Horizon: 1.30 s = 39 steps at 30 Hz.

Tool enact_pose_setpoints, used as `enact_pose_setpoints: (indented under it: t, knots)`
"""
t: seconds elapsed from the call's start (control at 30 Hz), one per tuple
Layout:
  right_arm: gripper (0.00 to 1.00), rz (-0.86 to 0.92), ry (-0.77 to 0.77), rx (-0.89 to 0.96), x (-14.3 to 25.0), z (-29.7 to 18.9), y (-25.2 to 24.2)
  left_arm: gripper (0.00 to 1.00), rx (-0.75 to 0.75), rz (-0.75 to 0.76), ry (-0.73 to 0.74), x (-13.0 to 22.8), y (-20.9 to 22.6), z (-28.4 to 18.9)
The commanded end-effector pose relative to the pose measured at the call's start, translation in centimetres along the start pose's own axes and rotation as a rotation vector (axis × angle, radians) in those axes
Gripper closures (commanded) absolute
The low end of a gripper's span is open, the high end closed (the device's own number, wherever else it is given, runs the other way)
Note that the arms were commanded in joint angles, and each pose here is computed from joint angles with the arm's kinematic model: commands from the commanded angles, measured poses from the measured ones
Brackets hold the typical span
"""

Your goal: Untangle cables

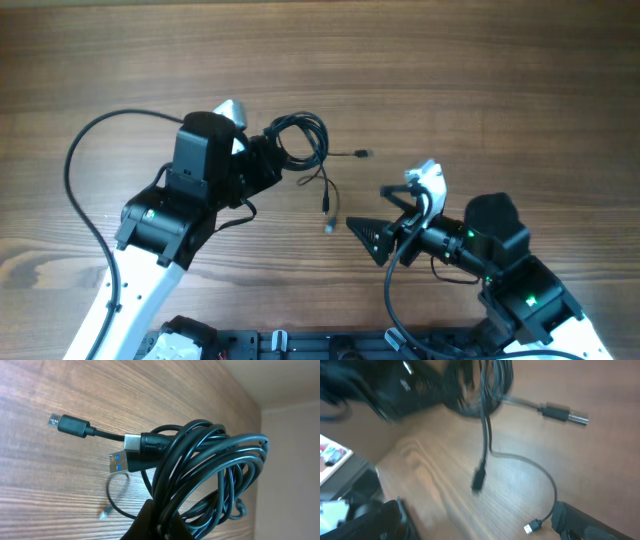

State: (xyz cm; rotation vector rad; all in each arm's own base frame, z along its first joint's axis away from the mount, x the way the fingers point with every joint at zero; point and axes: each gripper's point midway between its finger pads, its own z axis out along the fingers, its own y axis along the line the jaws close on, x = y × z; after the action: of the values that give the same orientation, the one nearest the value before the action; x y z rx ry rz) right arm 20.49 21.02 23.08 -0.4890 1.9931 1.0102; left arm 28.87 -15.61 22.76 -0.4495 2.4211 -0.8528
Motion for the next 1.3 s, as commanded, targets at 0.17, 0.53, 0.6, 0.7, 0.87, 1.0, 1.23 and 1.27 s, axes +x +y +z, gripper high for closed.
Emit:
enact_pose_setpoints:
  t: [0.17, 0.53, 0.6, 0.7, 0.87, 1.0, 1.23, 1.27]
  knots:
    - [0.00, -0.188, -0.077, 0.040, -2.9, 2.7, -1.3, 0.96, -0.027, -0.076, 0.088, 2.0, 0.9, -0.6]
    - [0.00, -0.413, -0.066, 0.196, -2.3, 5.8, -2.3, 0.96, -0.024, -0.031, 0.095, 2.1, 0.9, -0.6]
    - [0.00, -0.531, -0.084, 0.407, -3.0, 5.0, -4.2, 0.96, -0.109, -0.019, 0.044, 1.4, 2.5, -0.7]
    - [0.00, -0.626, -0.117, 0.459, -3.8, 4.1, -3.1, 0.96, -0.228, -0.022, -0.005, 0.8, 4.8, -1.0]
    - [0.00, -0.642, -0.057, 0.214, -0.8, 6.1, 1.4, 0.96, -0.196, -0.018, 0.031, 1.5, 4.3, -0.9]
    - [0.00, -0.604, 0.050, 0.139, 2.5, 8.4, 1.9, 0.96, -0.056, 0.065, 0.149, 3.3, 1.9, -0.8]
    - [0.00, -0.618, 0.064, 0.158, 2.9, 9.3, 1.2, 0.96, 0.000, 0.068, 0.206, 4.4, 1.0, -0.9]
    - [0.00, -0.619, 0.061, 0.178, 2.8, 9.3, 0.9, 0.96, 0.007, 0.068, 0.213, 4.5, 0.9, -1.0]
